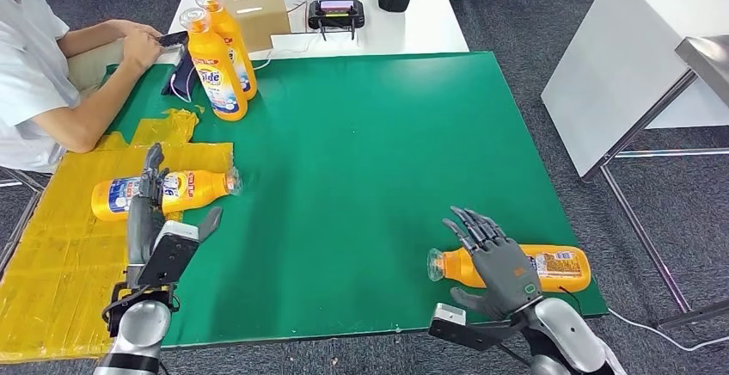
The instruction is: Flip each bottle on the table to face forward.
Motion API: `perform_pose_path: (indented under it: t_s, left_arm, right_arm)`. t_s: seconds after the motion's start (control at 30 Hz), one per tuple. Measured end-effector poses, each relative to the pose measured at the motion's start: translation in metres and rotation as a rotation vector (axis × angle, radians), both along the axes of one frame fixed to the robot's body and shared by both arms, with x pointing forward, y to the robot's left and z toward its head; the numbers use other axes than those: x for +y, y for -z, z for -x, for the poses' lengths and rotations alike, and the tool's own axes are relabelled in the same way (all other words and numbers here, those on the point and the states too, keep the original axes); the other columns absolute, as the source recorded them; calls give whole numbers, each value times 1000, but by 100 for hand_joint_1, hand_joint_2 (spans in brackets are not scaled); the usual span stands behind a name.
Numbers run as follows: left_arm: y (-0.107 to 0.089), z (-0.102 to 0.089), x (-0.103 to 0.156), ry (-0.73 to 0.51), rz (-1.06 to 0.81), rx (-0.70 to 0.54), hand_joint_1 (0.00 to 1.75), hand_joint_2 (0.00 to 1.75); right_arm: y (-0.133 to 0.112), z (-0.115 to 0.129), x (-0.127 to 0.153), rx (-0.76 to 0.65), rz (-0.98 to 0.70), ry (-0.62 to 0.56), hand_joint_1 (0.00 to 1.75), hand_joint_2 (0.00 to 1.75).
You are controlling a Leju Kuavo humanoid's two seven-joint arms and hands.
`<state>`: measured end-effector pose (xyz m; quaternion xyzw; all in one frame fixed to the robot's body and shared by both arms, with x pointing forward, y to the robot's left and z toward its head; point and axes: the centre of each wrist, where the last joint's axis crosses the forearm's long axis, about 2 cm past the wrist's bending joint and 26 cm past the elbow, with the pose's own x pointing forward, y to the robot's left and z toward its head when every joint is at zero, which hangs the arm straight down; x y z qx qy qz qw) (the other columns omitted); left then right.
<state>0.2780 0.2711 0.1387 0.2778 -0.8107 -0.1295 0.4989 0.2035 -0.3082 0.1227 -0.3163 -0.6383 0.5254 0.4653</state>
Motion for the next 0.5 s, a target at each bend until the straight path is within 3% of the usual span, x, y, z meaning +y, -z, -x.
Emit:
perform_pose_path:
  t_s: [0.23,0.5]
  left_arm:
    - [1,24,-17,121,96,12,0,175]
    - [1,30,-30,162,116,13,0,175]
  right_arm:
    - [12,26,-51,104,147,148,0,175]
    - [17,23,-81,102,283,284,0,175]
